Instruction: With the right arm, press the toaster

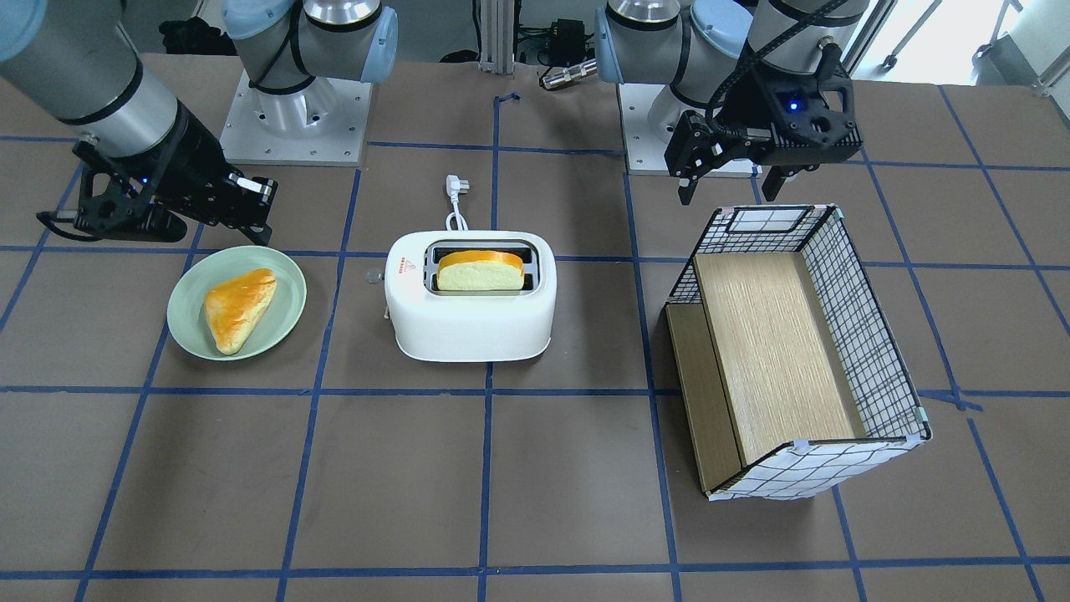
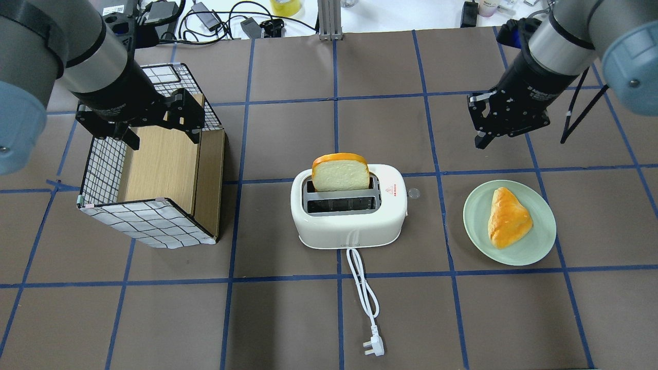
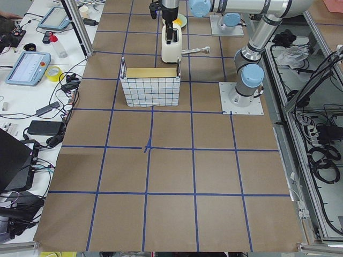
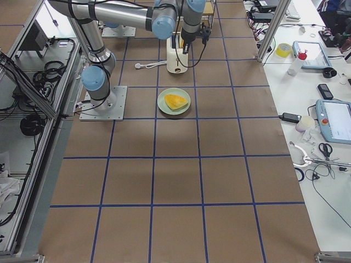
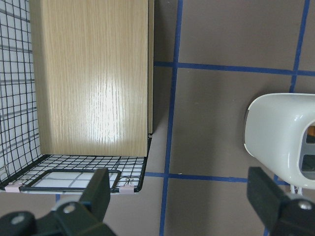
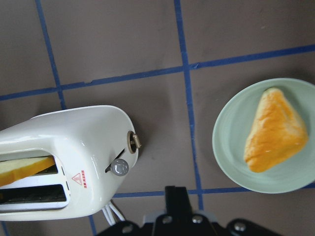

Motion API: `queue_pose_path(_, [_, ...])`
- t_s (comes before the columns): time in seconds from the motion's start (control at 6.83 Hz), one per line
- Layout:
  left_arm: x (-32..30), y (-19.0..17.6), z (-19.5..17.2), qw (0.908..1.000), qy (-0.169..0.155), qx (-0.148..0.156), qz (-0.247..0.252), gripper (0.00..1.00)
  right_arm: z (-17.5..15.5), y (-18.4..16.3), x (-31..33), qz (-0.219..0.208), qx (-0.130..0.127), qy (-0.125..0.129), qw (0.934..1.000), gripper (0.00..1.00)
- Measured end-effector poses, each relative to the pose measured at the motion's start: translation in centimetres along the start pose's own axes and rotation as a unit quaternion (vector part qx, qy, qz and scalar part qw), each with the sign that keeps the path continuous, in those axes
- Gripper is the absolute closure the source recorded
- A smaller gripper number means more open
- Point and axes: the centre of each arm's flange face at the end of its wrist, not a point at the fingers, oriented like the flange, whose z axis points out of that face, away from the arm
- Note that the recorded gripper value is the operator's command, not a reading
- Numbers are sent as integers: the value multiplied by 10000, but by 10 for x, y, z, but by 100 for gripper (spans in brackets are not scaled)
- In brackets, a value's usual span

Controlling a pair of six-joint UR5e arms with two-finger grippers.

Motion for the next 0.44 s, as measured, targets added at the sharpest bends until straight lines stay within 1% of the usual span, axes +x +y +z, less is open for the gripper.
queue_pose_path(0.15, [0,0,0,10000,2,0,0,0,-18,5,-24,-175,208,414,9988,19])
queue_pose_path(0.29, [0,0,0,10000,3,-1,0,0,-27,5,-37,-303,454,553,9970,0])
queue_pose_path(0.44, [0,0,0,10000,2,0,-1,0,-34,-1,-43,-375,813,576,9943,0])
